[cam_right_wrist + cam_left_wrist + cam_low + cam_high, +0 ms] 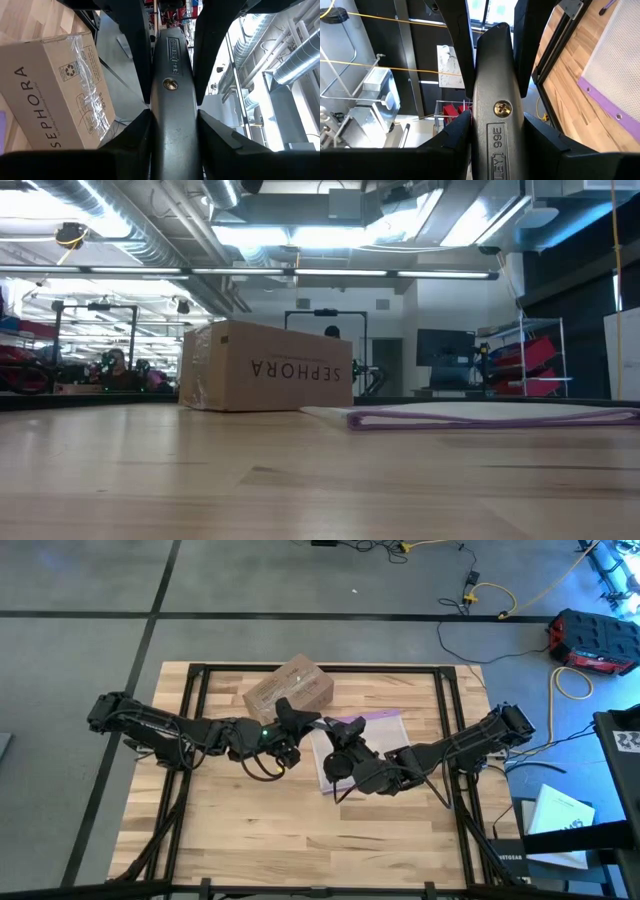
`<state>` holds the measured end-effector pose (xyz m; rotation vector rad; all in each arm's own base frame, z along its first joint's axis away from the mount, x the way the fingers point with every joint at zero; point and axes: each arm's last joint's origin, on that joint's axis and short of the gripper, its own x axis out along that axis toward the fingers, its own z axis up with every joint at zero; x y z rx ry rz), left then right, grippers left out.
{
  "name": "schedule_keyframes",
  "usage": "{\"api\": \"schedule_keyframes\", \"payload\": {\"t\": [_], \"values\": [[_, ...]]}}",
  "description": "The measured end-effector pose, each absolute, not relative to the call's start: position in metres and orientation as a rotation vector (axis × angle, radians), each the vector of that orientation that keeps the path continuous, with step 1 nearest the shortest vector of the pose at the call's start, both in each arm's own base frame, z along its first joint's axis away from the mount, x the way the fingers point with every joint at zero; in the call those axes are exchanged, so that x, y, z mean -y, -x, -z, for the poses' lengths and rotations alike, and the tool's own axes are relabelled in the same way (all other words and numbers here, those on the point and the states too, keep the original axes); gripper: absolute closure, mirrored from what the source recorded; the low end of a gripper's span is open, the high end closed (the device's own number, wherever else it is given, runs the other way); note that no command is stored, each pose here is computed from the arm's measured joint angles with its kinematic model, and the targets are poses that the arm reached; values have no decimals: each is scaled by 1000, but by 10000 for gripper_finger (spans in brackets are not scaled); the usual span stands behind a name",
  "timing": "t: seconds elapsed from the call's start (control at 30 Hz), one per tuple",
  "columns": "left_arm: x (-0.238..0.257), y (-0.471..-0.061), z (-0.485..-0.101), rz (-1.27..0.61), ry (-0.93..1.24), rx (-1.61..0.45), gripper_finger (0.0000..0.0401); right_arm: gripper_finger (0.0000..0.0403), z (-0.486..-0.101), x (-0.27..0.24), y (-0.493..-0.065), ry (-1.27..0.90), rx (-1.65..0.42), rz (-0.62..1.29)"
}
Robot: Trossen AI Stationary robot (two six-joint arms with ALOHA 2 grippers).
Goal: Unpack boxes
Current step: Open the cutter
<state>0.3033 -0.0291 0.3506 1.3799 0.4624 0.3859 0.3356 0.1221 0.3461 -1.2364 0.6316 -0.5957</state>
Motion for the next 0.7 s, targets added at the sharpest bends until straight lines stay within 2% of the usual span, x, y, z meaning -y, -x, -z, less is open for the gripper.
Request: {"api": "schedule_keyframes", "payload": {"t": [0.7], "values": [[29, -303, -350, -387, -1378, -463, 277, 296, -346, -122, -335, 1233, -635, 604]]}}
